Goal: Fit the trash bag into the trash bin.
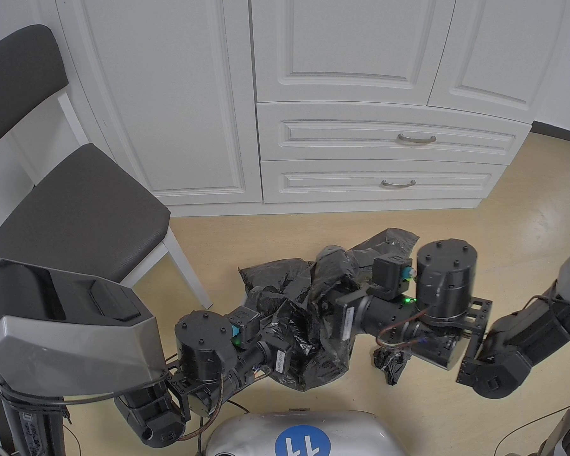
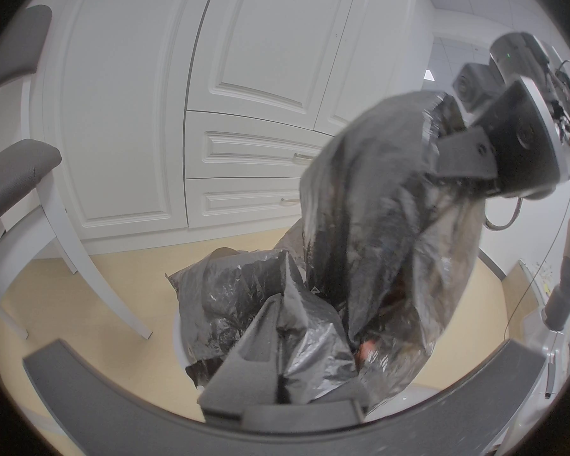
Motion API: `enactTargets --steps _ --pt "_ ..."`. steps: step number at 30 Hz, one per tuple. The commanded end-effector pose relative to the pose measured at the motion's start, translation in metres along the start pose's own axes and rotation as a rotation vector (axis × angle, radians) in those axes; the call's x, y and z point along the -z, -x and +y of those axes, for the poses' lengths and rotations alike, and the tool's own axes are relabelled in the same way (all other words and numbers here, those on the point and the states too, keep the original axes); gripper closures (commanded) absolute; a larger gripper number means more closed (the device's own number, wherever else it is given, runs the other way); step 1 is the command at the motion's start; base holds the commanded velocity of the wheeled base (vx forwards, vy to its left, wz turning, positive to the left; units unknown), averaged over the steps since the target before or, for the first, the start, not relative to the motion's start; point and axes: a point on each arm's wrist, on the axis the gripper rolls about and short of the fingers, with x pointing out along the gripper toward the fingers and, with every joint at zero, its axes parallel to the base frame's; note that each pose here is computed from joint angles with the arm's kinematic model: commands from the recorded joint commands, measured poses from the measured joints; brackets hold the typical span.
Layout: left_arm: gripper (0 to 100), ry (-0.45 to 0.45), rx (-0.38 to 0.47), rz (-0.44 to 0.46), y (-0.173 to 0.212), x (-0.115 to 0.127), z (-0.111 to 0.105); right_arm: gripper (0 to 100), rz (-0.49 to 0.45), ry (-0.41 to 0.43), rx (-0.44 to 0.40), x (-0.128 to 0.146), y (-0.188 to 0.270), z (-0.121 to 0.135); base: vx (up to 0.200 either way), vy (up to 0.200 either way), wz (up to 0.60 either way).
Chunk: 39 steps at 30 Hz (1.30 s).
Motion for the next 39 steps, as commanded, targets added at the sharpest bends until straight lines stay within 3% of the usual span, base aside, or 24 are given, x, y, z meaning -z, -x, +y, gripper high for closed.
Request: enactTargets --steps 1,5,9,16,17,23,39 --pt "100 0.0 -0.004 0.014 0.001 0.003 0.001 100 0.008 -0.104 0.014 0.01 -0.038 0.018 0.0 0.0 0.0" --pt "100 0.051 -0.021 0.007 0.0 0.001 0.009 100 0.037 -0.206 0.032 0.001 -0.045 0.021 0.0 0.0 0.0" --pt "100 0.104 0.004 -0.007 0.003 -0.005 0.014 100 0.058 -0.247 0.048 -0.003 -0.049 0.023 0.0 0.0 0.0" --pt "100 0.223 0.043 -0.015 0.006 -0.011 0.018 100 0.087 -0.389 0.165 -0.021 -0.066 0.028 0.0 0.0 0.0" --pt "0 0.237 0.043 -0.014 0.005 -0.011 0.018 100 0.093 -0.412 0.175 -0.023 -0.068 0.029 0.0 0.0 0.0" --pt "0 0.276 0.071 -0.005 0.007 -0.012 0.033 100 0.098 -0.489 0.206 -0.035 -0.074 0.027 0.0 0.0 0.0" --pt "0 0.278 0.082 0.019 0.01 -0.008 0.034 100 0.103 -0.51 0.226 -0.029 -0.085 0.024 0.0 0.0 0.0"
